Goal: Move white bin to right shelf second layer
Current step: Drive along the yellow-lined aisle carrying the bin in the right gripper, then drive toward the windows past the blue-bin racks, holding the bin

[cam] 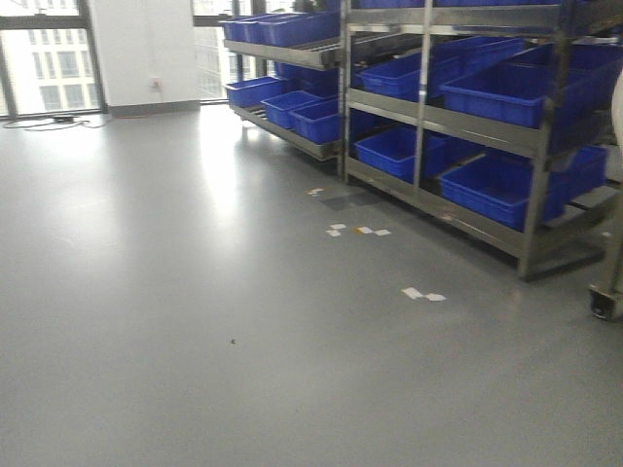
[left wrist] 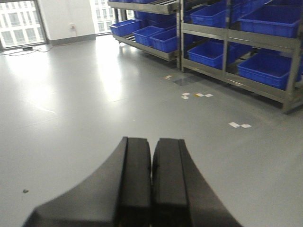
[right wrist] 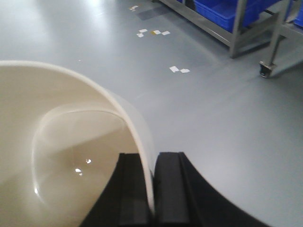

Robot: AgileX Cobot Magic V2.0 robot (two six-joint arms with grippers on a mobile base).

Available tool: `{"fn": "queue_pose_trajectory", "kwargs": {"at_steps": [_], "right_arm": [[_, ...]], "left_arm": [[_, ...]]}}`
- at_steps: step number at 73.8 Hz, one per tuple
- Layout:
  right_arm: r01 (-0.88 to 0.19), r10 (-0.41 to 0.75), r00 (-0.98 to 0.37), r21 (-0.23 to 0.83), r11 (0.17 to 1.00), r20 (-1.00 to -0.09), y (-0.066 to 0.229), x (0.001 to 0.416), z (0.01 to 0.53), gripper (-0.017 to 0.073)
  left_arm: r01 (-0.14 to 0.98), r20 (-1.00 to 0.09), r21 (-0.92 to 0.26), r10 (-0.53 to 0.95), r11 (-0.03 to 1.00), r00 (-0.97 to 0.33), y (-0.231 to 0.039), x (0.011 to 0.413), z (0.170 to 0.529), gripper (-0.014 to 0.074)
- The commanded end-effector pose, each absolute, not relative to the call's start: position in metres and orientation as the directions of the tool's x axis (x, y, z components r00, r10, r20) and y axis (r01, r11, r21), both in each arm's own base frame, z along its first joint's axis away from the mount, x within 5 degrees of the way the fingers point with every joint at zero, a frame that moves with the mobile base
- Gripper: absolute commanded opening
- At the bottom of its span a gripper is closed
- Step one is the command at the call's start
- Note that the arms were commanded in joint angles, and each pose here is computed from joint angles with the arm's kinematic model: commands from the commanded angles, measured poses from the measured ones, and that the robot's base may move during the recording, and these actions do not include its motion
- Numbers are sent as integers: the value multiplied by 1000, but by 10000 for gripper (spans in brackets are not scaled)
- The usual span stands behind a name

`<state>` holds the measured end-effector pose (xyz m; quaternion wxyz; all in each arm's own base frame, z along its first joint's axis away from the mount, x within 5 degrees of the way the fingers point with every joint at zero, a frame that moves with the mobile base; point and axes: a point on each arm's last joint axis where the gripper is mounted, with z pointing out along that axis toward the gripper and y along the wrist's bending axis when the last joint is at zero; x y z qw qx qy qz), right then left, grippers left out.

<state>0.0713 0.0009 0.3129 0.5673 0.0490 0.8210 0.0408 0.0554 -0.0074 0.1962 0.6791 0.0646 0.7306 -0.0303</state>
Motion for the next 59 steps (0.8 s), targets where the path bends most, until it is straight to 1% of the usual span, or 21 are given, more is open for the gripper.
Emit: {"fn": "queue_pose_trajectory", "kwargs": {"at_steps": [1, 59], "right_arm": [[22, 133, -238, 131, 991, -962, 1, 73, 330, 47], [22, 133, -238, 131, 991, -962, 1, 73, 330, 47]], "left_arm": [[136, -999, 38, 40, 990, -8, -8, 56, 192, 85], [136, -999, 38, 40, 990, -8, -8, 56, 192, 85]]}}
